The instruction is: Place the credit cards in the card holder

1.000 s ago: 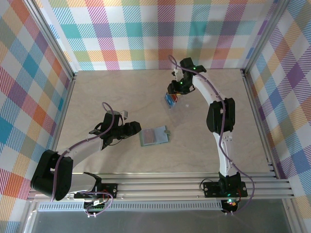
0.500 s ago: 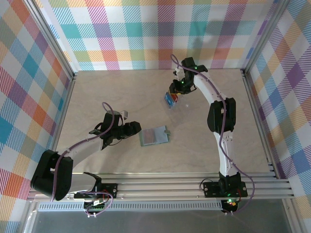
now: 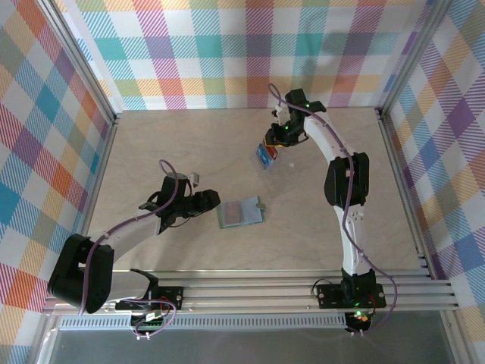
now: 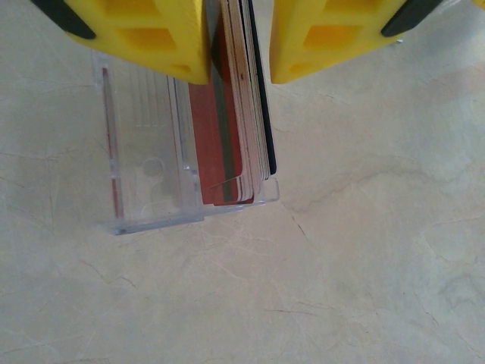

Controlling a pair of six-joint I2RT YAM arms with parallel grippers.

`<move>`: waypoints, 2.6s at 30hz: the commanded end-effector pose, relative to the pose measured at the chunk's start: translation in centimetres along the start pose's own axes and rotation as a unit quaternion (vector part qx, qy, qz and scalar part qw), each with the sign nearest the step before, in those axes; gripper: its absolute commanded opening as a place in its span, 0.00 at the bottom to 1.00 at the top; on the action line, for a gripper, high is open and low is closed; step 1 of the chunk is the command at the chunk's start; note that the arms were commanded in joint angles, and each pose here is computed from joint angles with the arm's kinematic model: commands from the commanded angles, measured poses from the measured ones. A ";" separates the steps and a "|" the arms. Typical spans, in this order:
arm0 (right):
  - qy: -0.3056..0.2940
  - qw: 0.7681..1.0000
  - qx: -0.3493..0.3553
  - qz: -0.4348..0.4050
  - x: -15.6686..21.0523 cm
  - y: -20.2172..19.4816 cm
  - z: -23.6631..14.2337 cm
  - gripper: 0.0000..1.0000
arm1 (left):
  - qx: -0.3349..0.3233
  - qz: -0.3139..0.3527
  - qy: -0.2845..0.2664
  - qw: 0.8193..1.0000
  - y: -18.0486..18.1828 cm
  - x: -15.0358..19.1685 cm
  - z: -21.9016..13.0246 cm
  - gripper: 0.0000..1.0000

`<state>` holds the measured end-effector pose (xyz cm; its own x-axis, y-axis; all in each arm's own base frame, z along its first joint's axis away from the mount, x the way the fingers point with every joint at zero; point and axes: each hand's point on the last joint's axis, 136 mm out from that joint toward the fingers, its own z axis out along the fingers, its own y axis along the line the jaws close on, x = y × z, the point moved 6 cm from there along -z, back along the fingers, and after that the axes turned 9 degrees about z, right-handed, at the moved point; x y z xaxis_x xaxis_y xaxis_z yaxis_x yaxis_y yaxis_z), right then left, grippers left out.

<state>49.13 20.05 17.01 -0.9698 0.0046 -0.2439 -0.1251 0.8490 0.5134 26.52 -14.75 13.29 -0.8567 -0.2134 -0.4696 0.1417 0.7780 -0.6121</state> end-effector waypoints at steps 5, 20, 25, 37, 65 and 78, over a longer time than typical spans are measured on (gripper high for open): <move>-0.019 1.000 -0.021 -0.004 -0.6 1.3 -2.4 0.18 | -0.004 0.000 -0.006 1.000 0.2 -0.4 -0.1 0.56; -0.053 0.998 0.026 0.004 -1.4 0.9 -3.7 0.01 | -0.005 -0.001 -0.003 1.000 0.2 -0.3 0.0 0.56; -0.069 0.996 0.054 0.013 -1.6 0.6 -4.4 0.00 | -0.006 -0.002 -0.002 1.000 0.3 -0.3 0.1 0.56; -0.086 0.991 0.097 0.019 -1.5 1.0 -5.4 0.00 | -0.008 -0.003 0.001 1.000 0.4 -0.2 0.2 0.56; -0.028 0.996 0.069 0.038 -0.6 0.0 -1.7 0.04 | -0.007 -0.004 0.005 1.000 0.5 -0.2 0.4 0.56; 0.000 0.999 0.016 0.048 -0.4 0.3 -0.7 0.10 | -0.007 -0.004 0.005 1.000 0.5 -0.1 0.4 0.56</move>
<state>49.59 19.30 17.60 -0.9675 0.0968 -0.2335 -0.0180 0.8951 0.4455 26.54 -14.76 12.72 -0.8655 -0.2099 -0.4547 0.1303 0.7823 -0.6091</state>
